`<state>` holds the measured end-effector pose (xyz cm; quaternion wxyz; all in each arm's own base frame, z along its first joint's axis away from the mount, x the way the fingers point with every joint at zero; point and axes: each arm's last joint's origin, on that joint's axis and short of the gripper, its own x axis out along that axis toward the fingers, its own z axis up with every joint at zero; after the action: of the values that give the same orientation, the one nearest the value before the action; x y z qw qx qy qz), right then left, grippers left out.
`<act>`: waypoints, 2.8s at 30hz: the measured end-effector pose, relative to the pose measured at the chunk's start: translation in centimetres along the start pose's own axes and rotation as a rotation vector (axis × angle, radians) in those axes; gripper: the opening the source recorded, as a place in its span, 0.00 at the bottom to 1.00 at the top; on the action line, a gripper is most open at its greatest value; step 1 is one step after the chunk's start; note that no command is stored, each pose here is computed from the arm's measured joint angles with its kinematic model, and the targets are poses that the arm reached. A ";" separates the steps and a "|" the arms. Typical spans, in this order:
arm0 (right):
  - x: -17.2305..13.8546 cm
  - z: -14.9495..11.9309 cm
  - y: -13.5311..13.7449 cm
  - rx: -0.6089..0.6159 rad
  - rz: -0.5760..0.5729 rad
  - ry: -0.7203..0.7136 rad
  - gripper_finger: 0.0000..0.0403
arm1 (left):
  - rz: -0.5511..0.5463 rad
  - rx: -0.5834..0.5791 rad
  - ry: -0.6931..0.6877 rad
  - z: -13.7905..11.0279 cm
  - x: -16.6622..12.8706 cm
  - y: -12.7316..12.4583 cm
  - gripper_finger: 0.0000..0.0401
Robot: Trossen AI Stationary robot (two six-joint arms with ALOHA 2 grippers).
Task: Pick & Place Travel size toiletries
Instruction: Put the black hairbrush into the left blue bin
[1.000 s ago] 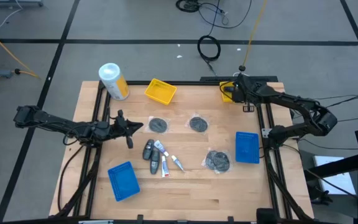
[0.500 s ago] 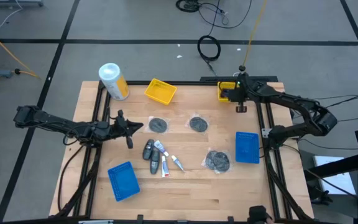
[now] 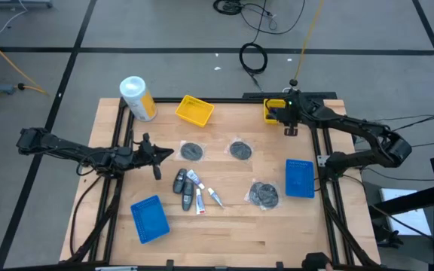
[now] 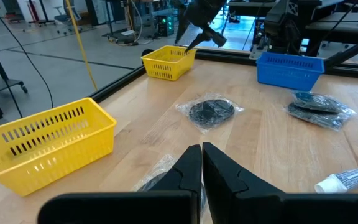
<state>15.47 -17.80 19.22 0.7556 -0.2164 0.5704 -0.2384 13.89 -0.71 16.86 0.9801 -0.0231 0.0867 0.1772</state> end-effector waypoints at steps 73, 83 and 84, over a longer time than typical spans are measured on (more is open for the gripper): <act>-6.4 9.4 27.8 0.224 0.617 -1.017 0.32 | 0.165 -0.183 0.989 1.2 12.0 6.1 0.92; -6.5 9.4 27.8 0.227 0.618 -1.021 0.32 | 0.106 -0.316 0.847 -1.7 14.3 7.0 0.77; -6.5 9.4 27.8 0.226 0.618 -1.021 0.32 | 0.093 -0.325 0.835 -1.8 14.5 6.9 0.75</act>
<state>26.14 8.68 9.87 0.9863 -0.0462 0.1433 0.0668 24.58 10.57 12.37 0.8358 -0.2423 0.4466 0.2080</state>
